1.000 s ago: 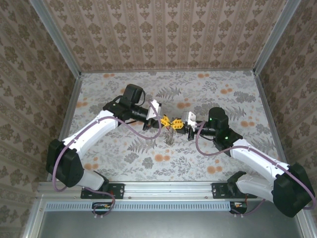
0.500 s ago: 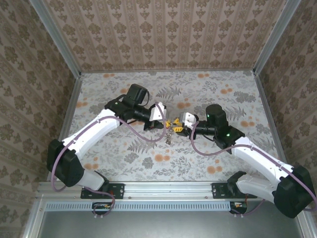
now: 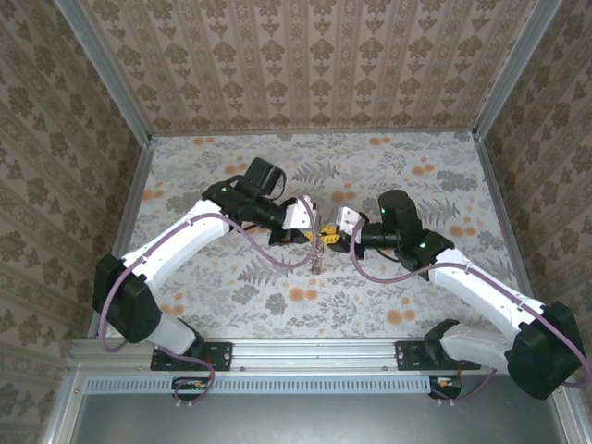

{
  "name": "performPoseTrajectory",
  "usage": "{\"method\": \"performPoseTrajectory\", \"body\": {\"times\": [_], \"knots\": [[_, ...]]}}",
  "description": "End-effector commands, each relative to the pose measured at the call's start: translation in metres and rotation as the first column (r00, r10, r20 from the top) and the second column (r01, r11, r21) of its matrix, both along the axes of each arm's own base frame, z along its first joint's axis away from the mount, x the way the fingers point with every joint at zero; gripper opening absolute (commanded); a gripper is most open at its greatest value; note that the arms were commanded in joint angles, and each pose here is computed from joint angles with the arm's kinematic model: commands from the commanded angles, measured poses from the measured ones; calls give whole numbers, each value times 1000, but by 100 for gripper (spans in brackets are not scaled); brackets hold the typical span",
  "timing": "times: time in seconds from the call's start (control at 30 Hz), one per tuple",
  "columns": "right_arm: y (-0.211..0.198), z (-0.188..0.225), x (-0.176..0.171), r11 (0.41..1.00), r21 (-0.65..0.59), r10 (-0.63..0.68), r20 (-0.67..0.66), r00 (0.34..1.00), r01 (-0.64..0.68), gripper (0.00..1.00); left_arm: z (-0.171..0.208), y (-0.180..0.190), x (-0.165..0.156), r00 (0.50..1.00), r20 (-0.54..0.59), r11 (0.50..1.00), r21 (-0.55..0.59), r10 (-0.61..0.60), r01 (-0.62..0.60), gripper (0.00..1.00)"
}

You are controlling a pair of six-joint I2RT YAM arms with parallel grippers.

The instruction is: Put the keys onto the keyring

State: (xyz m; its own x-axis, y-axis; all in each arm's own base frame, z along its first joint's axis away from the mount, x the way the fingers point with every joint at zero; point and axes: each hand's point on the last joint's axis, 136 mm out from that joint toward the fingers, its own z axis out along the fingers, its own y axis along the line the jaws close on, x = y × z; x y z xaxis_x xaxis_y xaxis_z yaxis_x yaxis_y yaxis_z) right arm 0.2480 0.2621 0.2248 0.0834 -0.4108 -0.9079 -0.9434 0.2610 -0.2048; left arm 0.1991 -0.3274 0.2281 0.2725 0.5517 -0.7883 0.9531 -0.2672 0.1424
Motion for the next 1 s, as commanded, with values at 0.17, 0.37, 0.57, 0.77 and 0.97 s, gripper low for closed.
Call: {"method": "performPoseTrajectory", "body": {"times": [0.17,0.37,0.57,0.77,0.97], "knots": [[11,9,-1,999,25,36,-51,998,-35,5,10,-2,-8,999,-6,999,-27,-40,39,0],[14,12,0,996,82,29,-81,996,-23,0,20,3,1,1000,-18,996,-85,8,-10,4],[13,48,11,946,322,-32,-20,999,36,0,19,10,8,997,-68,992,-117,47,-55,14],[4,70,16,895,440,-107,50,993,75,0,23,11,11,991,-122,985,-156,53,-72,14],[-6,87,22,834,538,-185,64,981,122,0,25,9,9,986,-166,981,-183,28,-59,15]]}}
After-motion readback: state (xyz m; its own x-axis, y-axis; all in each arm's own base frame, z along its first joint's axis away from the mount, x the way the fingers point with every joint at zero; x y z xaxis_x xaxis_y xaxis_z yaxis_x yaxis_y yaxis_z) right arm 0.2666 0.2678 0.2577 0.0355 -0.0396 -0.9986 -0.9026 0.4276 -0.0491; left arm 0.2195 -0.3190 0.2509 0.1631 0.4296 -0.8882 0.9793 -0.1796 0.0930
